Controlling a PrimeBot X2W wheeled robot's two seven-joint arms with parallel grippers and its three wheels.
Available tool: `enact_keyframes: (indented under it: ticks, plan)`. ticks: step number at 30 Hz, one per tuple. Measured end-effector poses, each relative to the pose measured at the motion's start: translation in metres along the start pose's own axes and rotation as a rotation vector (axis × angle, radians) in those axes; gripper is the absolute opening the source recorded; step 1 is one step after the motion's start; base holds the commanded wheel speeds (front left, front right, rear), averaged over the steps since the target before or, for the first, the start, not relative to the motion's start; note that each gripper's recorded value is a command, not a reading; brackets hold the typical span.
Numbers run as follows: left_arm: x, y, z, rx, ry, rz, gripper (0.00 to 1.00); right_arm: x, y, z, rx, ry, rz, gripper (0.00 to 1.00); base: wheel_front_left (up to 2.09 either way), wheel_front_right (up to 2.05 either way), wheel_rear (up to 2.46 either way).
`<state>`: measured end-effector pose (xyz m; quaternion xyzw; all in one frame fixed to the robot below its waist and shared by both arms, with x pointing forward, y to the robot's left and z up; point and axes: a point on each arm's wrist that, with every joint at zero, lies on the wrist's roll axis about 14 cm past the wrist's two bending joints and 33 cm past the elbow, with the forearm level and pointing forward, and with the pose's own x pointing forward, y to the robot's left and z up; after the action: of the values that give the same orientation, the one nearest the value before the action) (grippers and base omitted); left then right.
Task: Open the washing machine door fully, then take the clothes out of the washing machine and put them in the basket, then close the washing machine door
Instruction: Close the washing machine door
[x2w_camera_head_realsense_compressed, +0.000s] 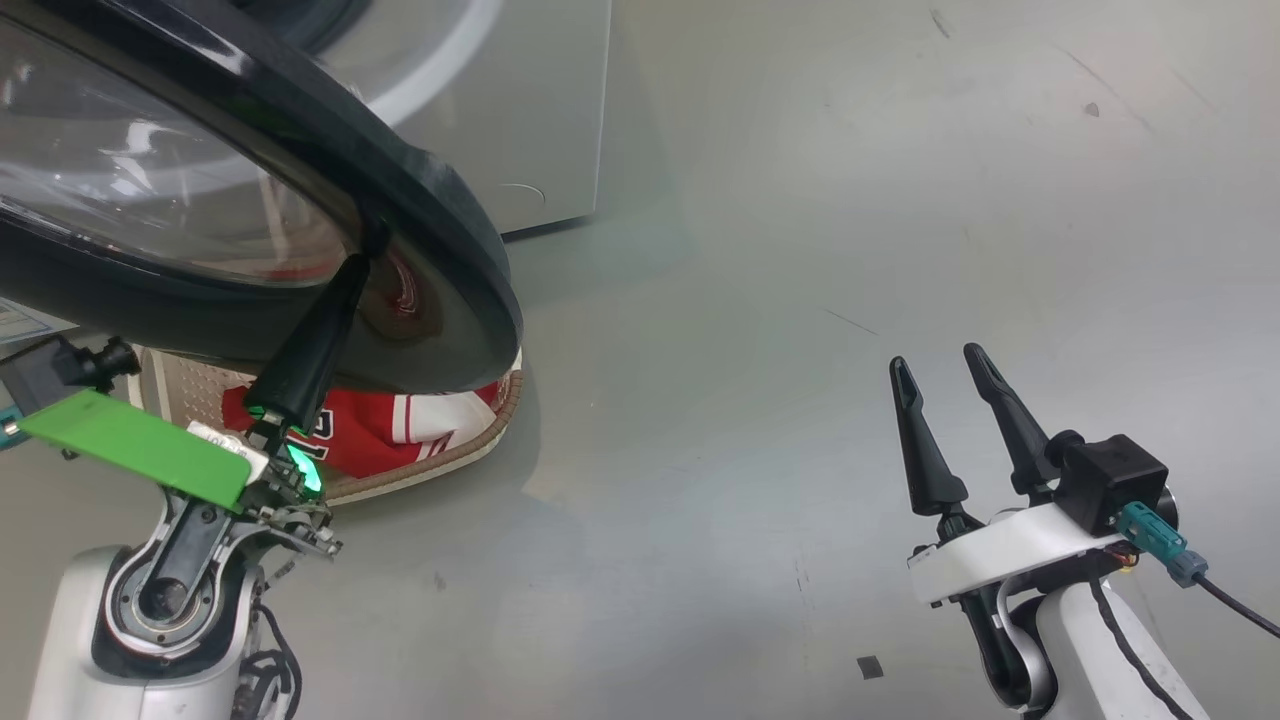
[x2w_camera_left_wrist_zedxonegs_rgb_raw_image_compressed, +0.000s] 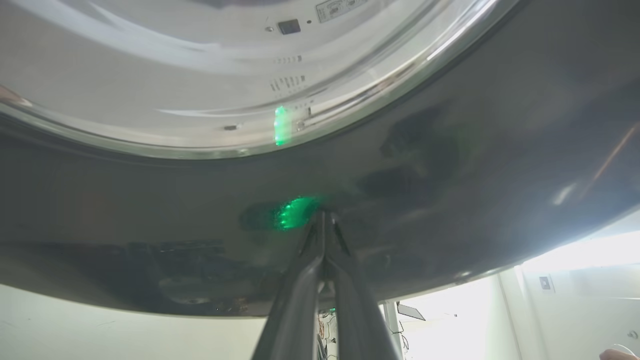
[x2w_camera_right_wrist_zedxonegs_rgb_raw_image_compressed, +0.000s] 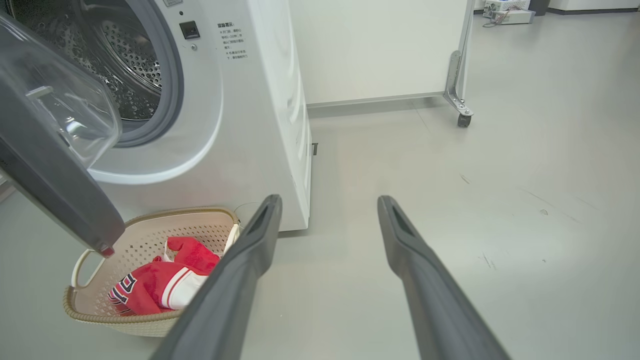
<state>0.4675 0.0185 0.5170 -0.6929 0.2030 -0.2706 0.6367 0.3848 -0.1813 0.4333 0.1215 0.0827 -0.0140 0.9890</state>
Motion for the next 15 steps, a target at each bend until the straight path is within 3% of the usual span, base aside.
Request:
enact_keyframes:
  ticks: [15]
  plan:
    - [0.015,0.013,-0.005,-0.021,0.033,0.023,0.00,-0.002,-0.015,0.000,0.000,-0.007,-0.051,1.00,0.00,0.00,0.00]
